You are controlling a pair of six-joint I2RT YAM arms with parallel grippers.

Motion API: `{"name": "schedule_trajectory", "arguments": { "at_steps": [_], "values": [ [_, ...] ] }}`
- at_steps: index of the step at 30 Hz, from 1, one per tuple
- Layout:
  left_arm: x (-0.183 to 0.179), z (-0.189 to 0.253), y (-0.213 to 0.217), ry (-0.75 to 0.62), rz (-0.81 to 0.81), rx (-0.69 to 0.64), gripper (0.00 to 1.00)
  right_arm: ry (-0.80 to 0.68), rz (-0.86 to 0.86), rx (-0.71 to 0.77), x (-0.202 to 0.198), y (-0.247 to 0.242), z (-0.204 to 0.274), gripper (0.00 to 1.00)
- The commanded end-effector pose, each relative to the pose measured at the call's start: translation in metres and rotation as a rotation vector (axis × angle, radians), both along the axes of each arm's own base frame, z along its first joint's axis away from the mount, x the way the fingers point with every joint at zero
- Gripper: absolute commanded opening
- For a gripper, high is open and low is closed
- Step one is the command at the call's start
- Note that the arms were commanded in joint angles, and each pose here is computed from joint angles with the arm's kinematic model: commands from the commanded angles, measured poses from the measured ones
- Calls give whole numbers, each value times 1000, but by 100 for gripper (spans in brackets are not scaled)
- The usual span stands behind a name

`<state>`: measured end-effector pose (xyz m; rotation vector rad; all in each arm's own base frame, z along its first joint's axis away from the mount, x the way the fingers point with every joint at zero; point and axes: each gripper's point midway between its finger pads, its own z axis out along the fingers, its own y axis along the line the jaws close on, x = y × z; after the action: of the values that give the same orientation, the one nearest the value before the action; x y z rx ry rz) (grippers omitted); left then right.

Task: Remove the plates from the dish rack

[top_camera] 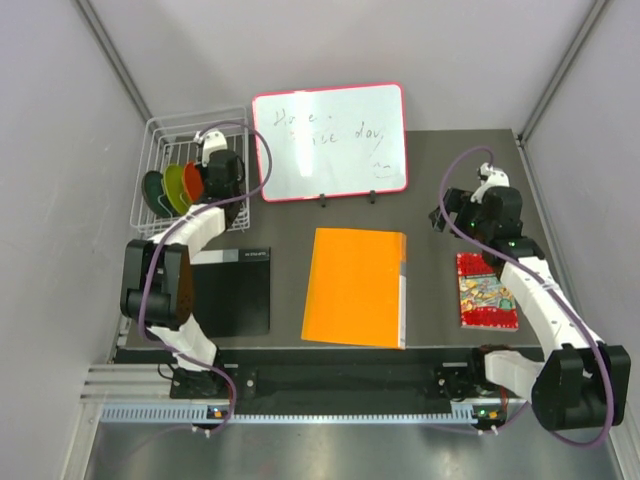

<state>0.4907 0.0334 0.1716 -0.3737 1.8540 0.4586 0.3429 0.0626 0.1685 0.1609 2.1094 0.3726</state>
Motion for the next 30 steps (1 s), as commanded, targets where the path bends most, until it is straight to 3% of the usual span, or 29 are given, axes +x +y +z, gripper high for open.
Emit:
{"name": "schedule_trajectory", "arguments": {
  "at_steps": [1,7,14,18,24,30],
  "values": [
    [-13,84,30,-190,161,61,0,-56,6,14,-5,4,19,89],
    [-22,102,29,-219,181,37,0,-68,5,16,-12,4,25,90],
    [-31,129,-1,-255,63,-79,0,-82,15,32,-18,7,32,90],
    [-41,151,-45,-284,-133,-250,0,-108,84,98,-19,24,41,90],
    [-65,165,-143,-279,-555,-616,0,-168,220,238,-18,72,64,91],
    [-97,146,-225,-192,-838,-862,0,-212,341,394,-15,122,78,90]
  ]
}}
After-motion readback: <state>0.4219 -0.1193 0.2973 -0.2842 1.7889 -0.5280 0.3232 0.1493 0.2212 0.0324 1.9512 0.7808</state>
